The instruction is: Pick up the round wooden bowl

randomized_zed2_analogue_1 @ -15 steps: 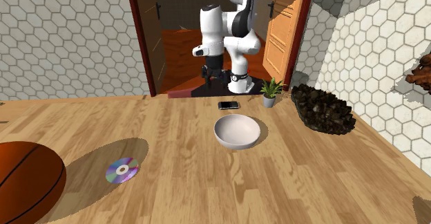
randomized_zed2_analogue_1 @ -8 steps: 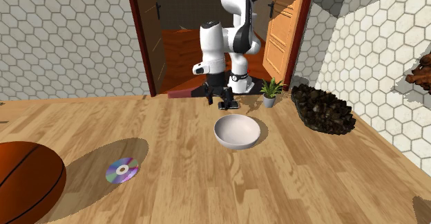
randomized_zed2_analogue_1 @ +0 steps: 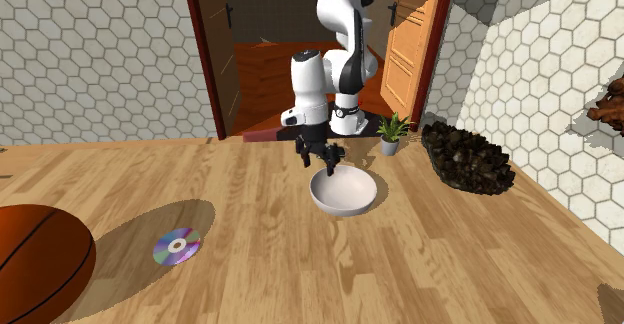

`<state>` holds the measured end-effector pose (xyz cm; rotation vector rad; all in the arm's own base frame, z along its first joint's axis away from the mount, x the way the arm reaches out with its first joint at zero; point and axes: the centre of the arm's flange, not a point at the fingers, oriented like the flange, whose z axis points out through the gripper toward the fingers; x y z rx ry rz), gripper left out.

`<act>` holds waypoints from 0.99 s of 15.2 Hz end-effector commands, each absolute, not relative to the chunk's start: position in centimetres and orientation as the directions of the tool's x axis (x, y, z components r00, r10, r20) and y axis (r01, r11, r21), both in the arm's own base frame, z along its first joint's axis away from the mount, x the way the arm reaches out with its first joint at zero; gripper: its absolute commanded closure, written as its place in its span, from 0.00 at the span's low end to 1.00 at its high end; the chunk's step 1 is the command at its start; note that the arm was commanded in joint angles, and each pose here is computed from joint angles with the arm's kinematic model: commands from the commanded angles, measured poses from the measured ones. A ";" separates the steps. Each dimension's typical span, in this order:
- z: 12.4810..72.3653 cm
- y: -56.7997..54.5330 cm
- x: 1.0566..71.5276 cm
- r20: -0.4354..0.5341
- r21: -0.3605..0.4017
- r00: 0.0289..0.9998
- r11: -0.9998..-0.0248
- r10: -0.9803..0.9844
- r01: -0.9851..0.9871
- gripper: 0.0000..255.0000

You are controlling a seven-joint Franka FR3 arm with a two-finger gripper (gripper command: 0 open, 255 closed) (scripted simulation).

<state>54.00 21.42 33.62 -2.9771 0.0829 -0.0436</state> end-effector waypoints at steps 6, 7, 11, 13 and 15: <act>32.3 21.4 53.9 0.025 -0.163 0.998 -0.985 -0.058 -0.053 1.00; 32.3 21.4 53.9 0.025 -0.163 0.998 -0.985 -0.058 -0.053 1.00; 32.3 21.4 53.9 0.025 -0.163 0.998 -0.985 -0.058 -0.053 1.00; 32.3 21.4 54.0 0.025 -0.163 0.998 -0.985 -0.058 -0.053 1.00; 33.4 21.4 54.0 0.025 -0.163 0.998 -0.985 -0.058 -0.053 1.00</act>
